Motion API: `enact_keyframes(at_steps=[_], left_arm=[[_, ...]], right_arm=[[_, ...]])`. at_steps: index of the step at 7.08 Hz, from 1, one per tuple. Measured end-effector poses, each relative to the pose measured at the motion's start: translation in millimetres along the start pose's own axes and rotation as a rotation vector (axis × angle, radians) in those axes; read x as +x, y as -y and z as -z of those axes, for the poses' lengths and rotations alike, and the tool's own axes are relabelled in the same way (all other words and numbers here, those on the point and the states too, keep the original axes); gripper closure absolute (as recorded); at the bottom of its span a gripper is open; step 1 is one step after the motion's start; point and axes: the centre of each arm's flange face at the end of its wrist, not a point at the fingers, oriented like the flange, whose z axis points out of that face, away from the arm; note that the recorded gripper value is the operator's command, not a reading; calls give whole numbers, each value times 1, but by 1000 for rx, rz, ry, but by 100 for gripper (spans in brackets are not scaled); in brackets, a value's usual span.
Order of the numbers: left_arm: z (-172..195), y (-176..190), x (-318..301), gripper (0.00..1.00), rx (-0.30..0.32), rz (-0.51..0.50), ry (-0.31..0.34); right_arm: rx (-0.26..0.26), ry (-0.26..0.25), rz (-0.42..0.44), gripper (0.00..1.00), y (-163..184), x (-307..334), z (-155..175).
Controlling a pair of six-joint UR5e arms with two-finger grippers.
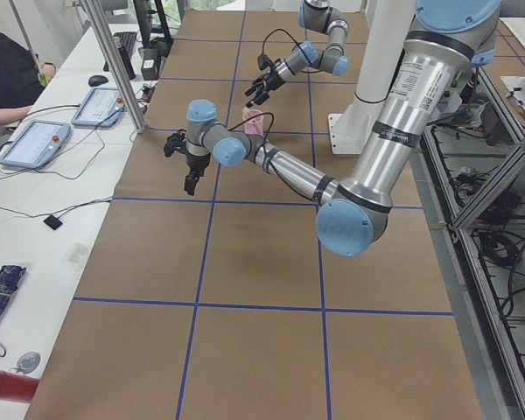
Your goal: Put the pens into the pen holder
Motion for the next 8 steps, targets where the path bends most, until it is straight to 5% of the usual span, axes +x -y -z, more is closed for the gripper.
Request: enact_keyframes(at_steps=[2, 5, 8], left_arm=[[16, 18, -53, 1, -12, -34, -11], [39, 32, -156, 0, -77, -126, 8], [78, 29, -242, 0, -168, -156, 53]], right_arm=[[-144, -21, 6, 1, 51, 26, 11], [-465, -170, 159, 1, 155, 162, -2], [-727, -130, 230, 1, 217, 367, -2]])
